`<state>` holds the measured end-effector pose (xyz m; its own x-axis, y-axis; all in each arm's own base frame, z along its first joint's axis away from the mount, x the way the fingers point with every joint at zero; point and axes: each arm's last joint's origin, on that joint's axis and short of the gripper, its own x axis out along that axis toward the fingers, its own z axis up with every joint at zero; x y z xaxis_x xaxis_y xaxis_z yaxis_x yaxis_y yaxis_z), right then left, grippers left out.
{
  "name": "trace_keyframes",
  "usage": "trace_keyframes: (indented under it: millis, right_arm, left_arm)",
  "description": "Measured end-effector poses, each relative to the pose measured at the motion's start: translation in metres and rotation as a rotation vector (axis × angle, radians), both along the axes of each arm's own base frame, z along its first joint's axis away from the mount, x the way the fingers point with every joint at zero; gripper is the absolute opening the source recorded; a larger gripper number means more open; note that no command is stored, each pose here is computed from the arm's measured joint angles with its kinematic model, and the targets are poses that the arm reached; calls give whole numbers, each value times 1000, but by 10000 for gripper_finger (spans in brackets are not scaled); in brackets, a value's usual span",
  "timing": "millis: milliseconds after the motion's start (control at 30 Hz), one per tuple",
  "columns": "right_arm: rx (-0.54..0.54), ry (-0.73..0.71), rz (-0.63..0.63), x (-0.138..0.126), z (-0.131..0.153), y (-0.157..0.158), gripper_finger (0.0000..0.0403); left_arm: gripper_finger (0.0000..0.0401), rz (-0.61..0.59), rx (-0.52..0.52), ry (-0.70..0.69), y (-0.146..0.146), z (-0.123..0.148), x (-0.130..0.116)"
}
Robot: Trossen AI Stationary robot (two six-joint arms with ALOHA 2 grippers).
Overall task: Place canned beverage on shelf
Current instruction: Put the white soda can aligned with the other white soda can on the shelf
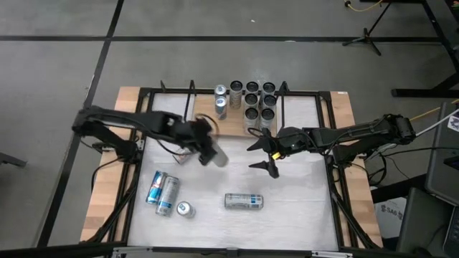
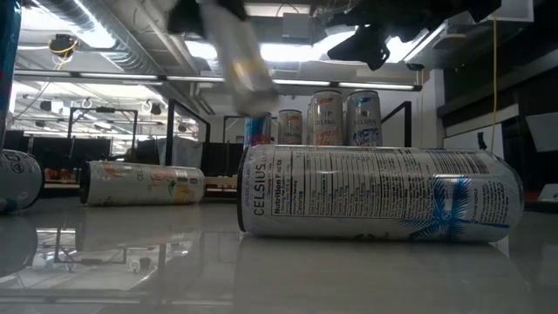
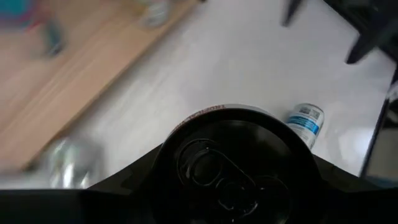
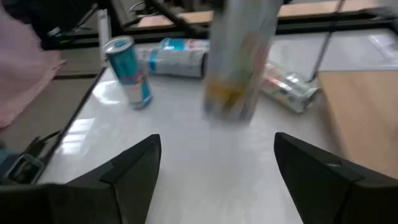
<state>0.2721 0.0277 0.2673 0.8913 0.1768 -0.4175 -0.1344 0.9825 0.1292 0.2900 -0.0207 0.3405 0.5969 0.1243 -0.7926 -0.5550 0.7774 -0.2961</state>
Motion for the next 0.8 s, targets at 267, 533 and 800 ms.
trace_keyframes:
  millis: [267,533,800]
  right_arm:
    - [-46,-10,-102,1,0,-3,303]
    - [-46,-9,-104,1,0,-3,303]
    - [-46,-9,-104,1,0,-3,303]
  left_arm:
    - [238,-221,90,73,-9,-55,58]
    - [238,-239,218,179,-7,-83,71]
    - [238,-280,310,223,-6,-93,76]
